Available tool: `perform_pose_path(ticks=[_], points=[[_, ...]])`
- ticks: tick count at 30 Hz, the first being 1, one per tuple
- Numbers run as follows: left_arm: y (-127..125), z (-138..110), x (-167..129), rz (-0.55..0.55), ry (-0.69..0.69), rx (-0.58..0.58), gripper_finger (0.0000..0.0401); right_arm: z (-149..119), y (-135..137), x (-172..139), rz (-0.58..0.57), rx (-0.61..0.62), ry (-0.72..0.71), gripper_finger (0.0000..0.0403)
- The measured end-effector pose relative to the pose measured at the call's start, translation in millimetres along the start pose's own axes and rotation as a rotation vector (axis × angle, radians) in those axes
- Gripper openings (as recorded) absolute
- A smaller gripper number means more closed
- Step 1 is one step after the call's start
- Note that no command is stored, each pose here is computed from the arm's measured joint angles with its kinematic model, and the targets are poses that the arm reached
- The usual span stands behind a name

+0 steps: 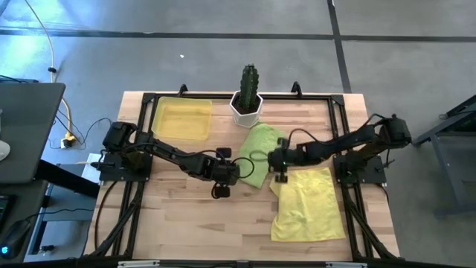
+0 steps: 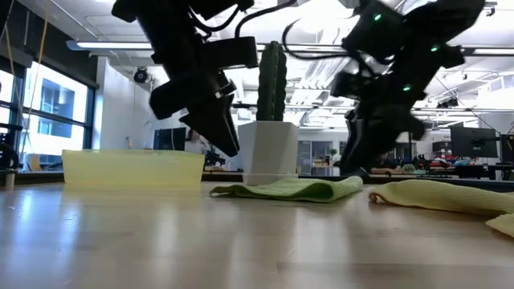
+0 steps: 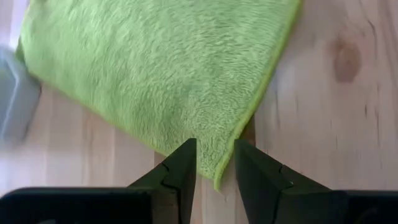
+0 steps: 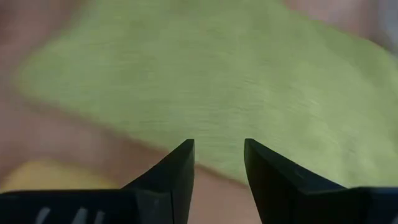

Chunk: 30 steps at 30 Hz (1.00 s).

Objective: Roll microfiber towels into tight, uniform cylinder then place into a basket
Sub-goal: Roll the green microfiber towel

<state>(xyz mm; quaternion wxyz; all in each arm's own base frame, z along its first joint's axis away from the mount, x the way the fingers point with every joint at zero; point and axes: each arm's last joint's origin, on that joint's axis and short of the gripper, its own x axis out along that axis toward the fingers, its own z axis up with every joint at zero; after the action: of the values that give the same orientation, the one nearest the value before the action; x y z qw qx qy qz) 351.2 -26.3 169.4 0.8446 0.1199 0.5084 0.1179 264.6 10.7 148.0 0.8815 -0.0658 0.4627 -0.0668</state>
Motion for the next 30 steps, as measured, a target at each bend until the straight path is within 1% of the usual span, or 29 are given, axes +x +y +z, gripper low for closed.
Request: perform_pose_path(ticks=[2,5,7,9,12,17,21,24,26,30], points=[[0,0,0,-0.012,-0.001,0.068,0.0097,-1,13,0,0.056,-0.084,-0.022,0.0133],[-1,0,0,-0.029,-0.002,0.151,0.0097,-2,30,1,0.09,-0.219,-0.063,0.0133],[-1,0,0,-0.029,-0.002,0.189,0.0097,1,39,1,0.1,-0.29,-0.115,0.0133],[-1,0,0,-0.03,-0.003,0.204,0.0099,6,47,2,0.108,-0.335,-0.175,0.0134],[-1,0,0,-0.032,0.002,0.19,0.0106,10,56,2,0.121,-0.337,-0.241,0.0144],[-2,-5,0,-0.066,0.042,0.163,0.0124,7,68,9,0.142,-0.341,-0.247,0.018],[-2,-6,0,-0.078,0.054,0.157,0.0136,3,74,21,0.146,-0.416,-0.244,0.0195],[-2,-6,0,-0.078,0.054,0.141,0.0138,-1,75,29,0.117,-0.474,-0.219,0.0197],[-3,-6,0,-0.08,0.055,0.116,0.0138,-1,73,32,0.112,-0.467,-0.214,0.0197],[-4,-6,-1,-0.119,0.056,0.082,0.0138,-1,72,36,0.116,-0.383,-0.2,0.0195]])
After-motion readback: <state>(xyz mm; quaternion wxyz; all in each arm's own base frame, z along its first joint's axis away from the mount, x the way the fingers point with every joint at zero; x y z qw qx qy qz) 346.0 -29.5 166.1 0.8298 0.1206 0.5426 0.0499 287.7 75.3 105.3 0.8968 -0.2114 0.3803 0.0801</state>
